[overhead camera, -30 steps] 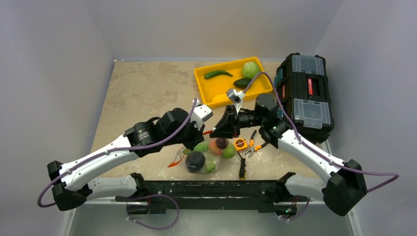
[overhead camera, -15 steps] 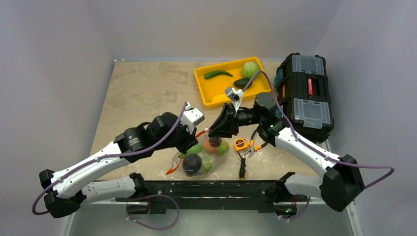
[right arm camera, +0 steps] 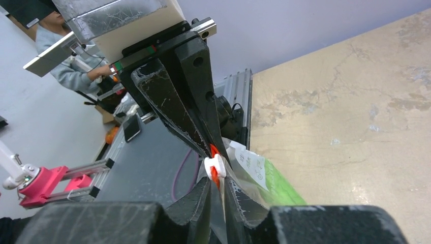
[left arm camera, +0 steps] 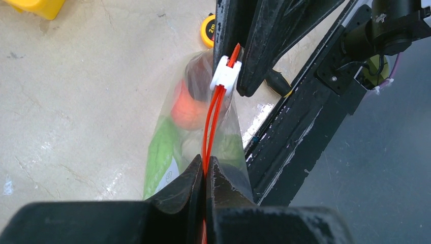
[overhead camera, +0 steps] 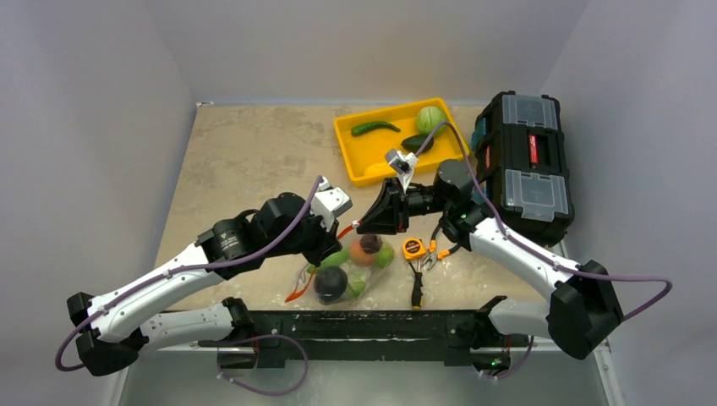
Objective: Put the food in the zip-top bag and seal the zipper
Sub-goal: Zip the zipper food storage bag at the center of the board.
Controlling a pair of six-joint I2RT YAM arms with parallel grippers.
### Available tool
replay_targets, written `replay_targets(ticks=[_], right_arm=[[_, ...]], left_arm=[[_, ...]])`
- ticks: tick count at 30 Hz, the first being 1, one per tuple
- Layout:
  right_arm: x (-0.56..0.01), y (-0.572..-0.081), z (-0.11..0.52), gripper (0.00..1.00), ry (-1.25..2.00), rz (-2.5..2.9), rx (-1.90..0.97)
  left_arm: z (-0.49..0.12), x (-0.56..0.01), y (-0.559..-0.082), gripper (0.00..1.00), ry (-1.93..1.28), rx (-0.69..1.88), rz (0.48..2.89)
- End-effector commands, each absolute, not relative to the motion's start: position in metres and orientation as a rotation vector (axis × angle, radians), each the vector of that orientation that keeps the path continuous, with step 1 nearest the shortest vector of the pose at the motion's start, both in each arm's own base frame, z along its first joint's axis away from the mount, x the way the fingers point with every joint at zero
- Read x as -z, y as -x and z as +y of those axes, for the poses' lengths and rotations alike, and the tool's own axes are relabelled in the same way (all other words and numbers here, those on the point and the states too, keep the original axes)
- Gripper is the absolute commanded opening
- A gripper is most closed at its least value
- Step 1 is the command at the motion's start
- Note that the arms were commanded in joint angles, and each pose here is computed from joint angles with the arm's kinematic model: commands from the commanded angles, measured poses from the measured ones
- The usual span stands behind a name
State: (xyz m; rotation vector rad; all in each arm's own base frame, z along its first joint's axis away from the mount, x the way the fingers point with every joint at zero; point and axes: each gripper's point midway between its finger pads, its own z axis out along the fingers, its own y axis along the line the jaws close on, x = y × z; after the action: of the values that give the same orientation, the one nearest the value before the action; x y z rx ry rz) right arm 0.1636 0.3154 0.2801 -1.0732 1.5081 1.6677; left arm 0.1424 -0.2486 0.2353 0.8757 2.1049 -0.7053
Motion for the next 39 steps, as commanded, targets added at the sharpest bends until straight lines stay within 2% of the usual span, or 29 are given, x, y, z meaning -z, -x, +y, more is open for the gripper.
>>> replay_targets(ticks=[1, 3, 6, 10, 12, 17, 18, 20, 23, 24, 25, 29, 35, 39], right_arm=[[-0.287, -0.157, 0.314, 0.17, 1.122, 1.435, -1.657], [-0.285, -0.155, 0.315, 0.16, 1.127, 1.437, -1.662], [-0.284, -0.154, 0.316, 0.09, 1.127, 1.437, -1.663], [-0.283, -0.152, 0.317, 0.08, 1.133, 1.439, -1.664], [-0.282, -0.152, 0.318, 0.01, 1.135, 1.438, -1.662], [-0.281, -0.151, 0.318, 0.00, 1.112, 1.438, -1.643], [-0.283, -0.152, 0.318, 0.00, 1.095, 1.436, -1.629], [-0.286, -0.151, 0.317, 0.00, 1.080, 1.428, -1.613], [-0.288, -0.151, 0.316, 0.00, 1.076, 1.415, -1.600], [-0.288, -0.151, 0.316, 0.00, 1.081, 1.412, -1.604], [-0.288, -0.150, 0.316, 0.00, 1.087, 1.408, -1.610], [-0.291, -0.146, 0.316, 0.00, 1.094, 1.387, -1.634], [-0.292, -0.148, 0.315, 0.00, 1.086, 1.392, -1.622], [-0.292, -0.148, 0.316, 0.00, 1.087, 1.395, -1.617]], left_arm=[[-0.258, -0.266, -0.145, 0.00, -0.845, 0.785, 2.012], [-0.258, -0.266, -0.145, 0.00, -0.839, 0.787, 2.015], [-0.258, -0.266, -0.145, 0.00, -0.828, 0.797, 2.017], [-0.259, -0.268, -0.143, 0.00, -0.822, 0.816, 2.016], [-0.258, -0.270, -0.142, 0.00, -0.820, 0.821, 2.014], [-0.257, -0.275, -0.142, 0.00, -0.813, 0.824, 2.016], [-0.257, -0.277, -0.142, 0.05, -0.811, 0.825, 2.020], [-0.259, -0.283, -0.142, 0.32, -0.791, 0.845, 2.022], [-0.270, -0.304, -0.138, 0.58, -0.800, 0.948, 1.997], [-0.274, -0.313, -0.137, 0.65, -0.807, 0.984, 1.985], [-0.277, -0.318, -0.138, 0.67, -0.809, 1.000, 1.979], [-0.285, -0.326, -0.143, 0.66, -0.822, 1.022, 1.963], [-0.291, -0.323, -0.149, 0.47, -0.832, 1.034, 1.978], [-0.291, -0.320, -0.153, 0.45, -0.830, 1.022, 1.983]])
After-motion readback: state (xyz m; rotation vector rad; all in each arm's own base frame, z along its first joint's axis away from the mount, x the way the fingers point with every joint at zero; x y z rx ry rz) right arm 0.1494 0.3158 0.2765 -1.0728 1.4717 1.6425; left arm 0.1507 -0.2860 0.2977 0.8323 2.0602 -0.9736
